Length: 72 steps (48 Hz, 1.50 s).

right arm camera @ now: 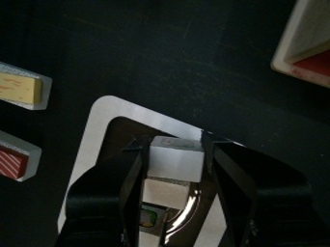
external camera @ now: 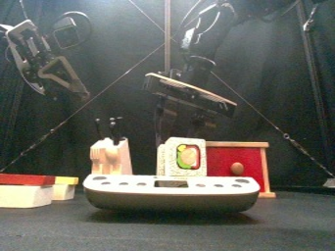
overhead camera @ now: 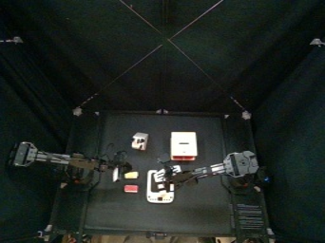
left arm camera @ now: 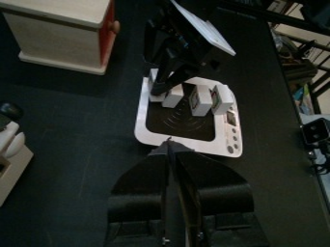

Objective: Put sushi piece to right of stove

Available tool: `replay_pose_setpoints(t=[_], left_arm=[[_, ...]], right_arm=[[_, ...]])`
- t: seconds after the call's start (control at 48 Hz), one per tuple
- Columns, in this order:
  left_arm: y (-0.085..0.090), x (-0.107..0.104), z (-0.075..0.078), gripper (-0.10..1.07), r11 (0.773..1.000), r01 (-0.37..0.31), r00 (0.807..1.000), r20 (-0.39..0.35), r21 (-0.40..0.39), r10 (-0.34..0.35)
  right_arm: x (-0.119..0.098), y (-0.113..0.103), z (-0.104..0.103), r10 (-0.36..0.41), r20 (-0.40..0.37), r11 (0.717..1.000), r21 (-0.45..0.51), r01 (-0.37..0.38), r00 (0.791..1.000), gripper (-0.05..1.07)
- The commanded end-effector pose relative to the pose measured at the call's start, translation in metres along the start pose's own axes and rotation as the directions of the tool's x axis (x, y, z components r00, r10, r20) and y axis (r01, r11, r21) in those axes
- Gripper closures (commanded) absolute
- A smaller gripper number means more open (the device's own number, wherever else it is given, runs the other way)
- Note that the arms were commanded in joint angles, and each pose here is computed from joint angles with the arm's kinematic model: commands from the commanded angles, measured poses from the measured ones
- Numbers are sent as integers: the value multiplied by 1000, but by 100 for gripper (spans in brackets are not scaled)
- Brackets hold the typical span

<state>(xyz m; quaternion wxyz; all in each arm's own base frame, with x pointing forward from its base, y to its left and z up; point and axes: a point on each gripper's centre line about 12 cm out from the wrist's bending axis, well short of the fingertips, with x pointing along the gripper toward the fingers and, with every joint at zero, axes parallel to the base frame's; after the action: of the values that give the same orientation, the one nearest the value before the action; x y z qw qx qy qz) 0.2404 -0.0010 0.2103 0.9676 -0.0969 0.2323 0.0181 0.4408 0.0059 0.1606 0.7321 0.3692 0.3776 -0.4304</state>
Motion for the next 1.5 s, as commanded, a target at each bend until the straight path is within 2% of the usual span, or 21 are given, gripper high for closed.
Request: replay_pose_setpoints(t=[0.0,0.354,0.729,0.958,0.979,1.083,1.479], left_arm=[[-1,0,6,48,1000,2,1000,16,2,-2],[-1,0,5,48,1000,3,1000,14,3,-3],[-1,0,4,48,1000,4,1000,12,1,-4],[-1,0,3,48,1000,3,1000,9,2,-3],[0,0,3,48,1000,1,1000,10,2,-1],[0,0,2,48,1000,2,1000,8,2,-2],[3,0,1,48,1000,-8,1000,6,-2,8]], right_arm=[[-28,7,12,58,20,998,27,-58,998,32],[-69,-6,4,25,14,999,26,-25,1000,32],[-82,-54,-26,-31,-97,998,60,37,995,32],[-76,-78,-40,-76,-134,995,57,84,988,31],[-70,-87,-43,-100,-141,993,54,108,985,31],[-60,-94,-48,-126,-162,989,55,136,979,31],[-29,-110,-49,-106,-191,987,96,126,976,31]])
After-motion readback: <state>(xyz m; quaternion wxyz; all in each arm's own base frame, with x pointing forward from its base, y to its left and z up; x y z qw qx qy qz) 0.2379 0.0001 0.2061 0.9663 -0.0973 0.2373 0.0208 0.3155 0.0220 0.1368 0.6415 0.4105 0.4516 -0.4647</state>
